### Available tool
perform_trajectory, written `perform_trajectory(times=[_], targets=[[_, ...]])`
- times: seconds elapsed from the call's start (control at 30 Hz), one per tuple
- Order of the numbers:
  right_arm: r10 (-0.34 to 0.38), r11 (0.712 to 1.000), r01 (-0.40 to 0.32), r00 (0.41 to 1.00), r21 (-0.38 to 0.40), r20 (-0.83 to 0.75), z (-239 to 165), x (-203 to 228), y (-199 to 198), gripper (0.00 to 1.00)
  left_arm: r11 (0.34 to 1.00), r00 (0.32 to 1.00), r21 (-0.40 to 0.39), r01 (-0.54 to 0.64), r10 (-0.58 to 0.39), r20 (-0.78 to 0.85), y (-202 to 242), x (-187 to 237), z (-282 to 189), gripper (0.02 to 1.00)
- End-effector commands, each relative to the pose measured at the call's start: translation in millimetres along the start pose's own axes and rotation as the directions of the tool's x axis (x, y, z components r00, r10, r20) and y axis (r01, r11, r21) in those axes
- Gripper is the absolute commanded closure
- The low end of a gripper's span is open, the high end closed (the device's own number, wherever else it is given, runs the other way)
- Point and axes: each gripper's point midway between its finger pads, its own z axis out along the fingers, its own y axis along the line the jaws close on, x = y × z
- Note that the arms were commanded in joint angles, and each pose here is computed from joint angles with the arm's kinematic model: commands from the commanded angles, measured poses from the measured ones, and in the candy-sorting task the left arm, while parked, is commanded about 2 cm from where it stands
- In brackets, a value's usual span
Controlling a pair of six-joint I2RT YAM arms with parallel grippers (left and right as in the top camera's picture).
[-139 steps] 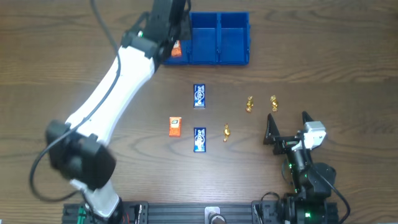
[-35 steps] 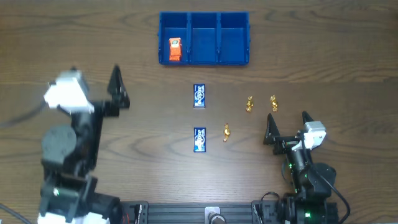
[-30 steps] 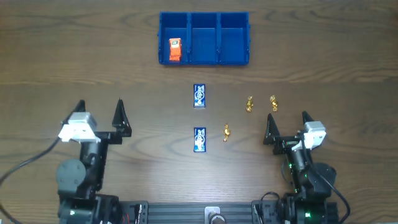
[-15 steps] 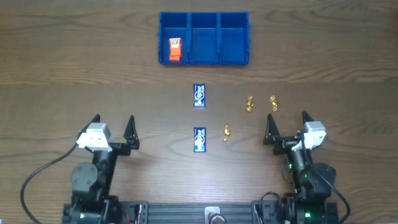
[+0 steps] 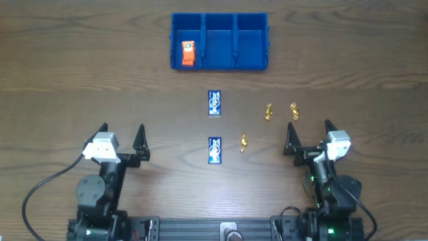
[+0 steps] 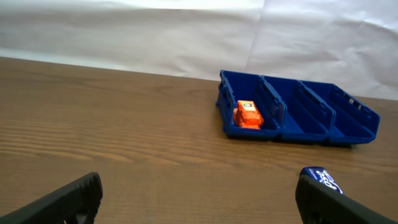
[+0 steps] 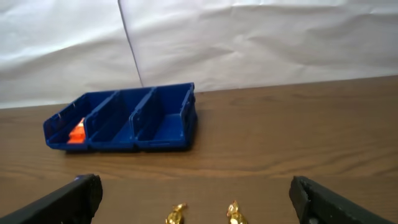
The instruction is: Sort Candies Into Trays
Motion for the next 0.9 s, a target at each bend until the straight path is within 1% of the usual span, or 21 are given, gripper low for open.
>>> perform_trajectory(times=[0.03,0.07,0.17,0.2,0.23,0.27,0.3,0.33,0.37,0.4,0.47,0.53,0.57,0.6,0.63,0.77,0.83,0.9], targets=[[0.062,0.997,-0.062,0.998,-0.047,0.006,8,-28,13,0.003,1.0,0.999,0.005,-0.013,0.013,-0.051,1,16,0,0.02],[0.067,0.996,-0.068,0.997,-0.057,-0.026,12,-39,17,0.003,1.0,0.999,0.005,-0.013,0.013,-0.051,1,16,0,0.02],[0.074,0.991,-0.095,0.977,-0.096,-0.202,34,-71,37,0.003,1.0,0.999,0.005,-0.013,0.013,-0.051,1,16,0,0.02],[0.063,0.988,-0.101,0.954,-0.119,-0.293,45,-78,50,0.003,1.0,0.999,0.005,-0.013,0.013,-0.051,1,16,0,0.02],[0.033,0.983,-0.097,0.927,-0.154,-0.373,52,-80,65,0.003,1.0,0.999,0.005,-0.013,0.013,-0.051,1,16,0,0.02],[0.015,0.98,-0.1,0.899,-0.17,-0.438,60,-79,78,0.003,1.0,0.999,0.005,-0.013,0.013,-0.051,1,16,0,0.02],[-0.026,0.978,-0.089,0.847,-0.189,-0.532,68,-71,98,0.003,1.0,0.999,0.005,-0.013,0.013,-0.051,1,16,0,0.02],[-0.046,0.978,-0.084,0.804,-0.19,-0.592,73,-62,111,0.003,1.0,0.999,0.005,-0.013,0.013,-0.051,1,16,0,0.02],[-0.059,0.983,-0.076,0.729,-0.167,-0.682,78,-44,129,0.005,1.0,0.999,0.005,-0.013,0.013,-0.051,1,16,0,0.02],[-0.071,0.985,-0.069,0.678,-0.159,-0.732,78,-30,140,0.003,1.0,0.999,0.005,-0.013,0.013,-0.051,1,16,0,0.02],[-0.074,0.987,-0.074,0.563,-0.14,-0.823,73,6,162,0.003,1.0,0.999,0.005,-0.013,0.013,-0.051,1,16,0,0.02],[-0.047,0.993,-0.077,0.436,-0.09,-0.899,59,45,176,0.003,1.0,0.999,0.005,-0.013,0.013,-0.051,1,16,0,0.023],[-0.051,0.995,-0.058,0.346,-0.076,-0.937,47,74,188,0.003,1.0,0.999,0.005,-0.013,0.013,-0.051,1,16,0,0.02],[-0.061,0.996,-0.049,0.317,-0.08,-0.946,42,85,194,0.003,1.0,0.999,0.005,-0.013,0.013,-0.051,1,16,0,0.02],[-0.061,0.997,-0.038,0.274,-0.074,-0.96,35,101,203,0.003,1.0,0.999,0.005,-0.013,0.013,-0.051,1,16,0,0.02],[-0.042,0.999,0.014,0.162,-0.04,-0.986,16,144,215,0.005,1.0,0.999,0.005,-0.013,0.013,-0.051,1,16,0,0.02],[-0.036,0.999,0.045,0.115,-0.031,-0.993,7,163,217,0.003,1.0,0.999,0.005,-0.013,0.013,-0.051,1,16,0,0.02],[-0.031,0.997,0.07,0.083,-0.025,-0.996,0,177,219,0.003,1.0,0.999,0.005,-0.013,0.013,-0.051,1,16,0,0.02]])
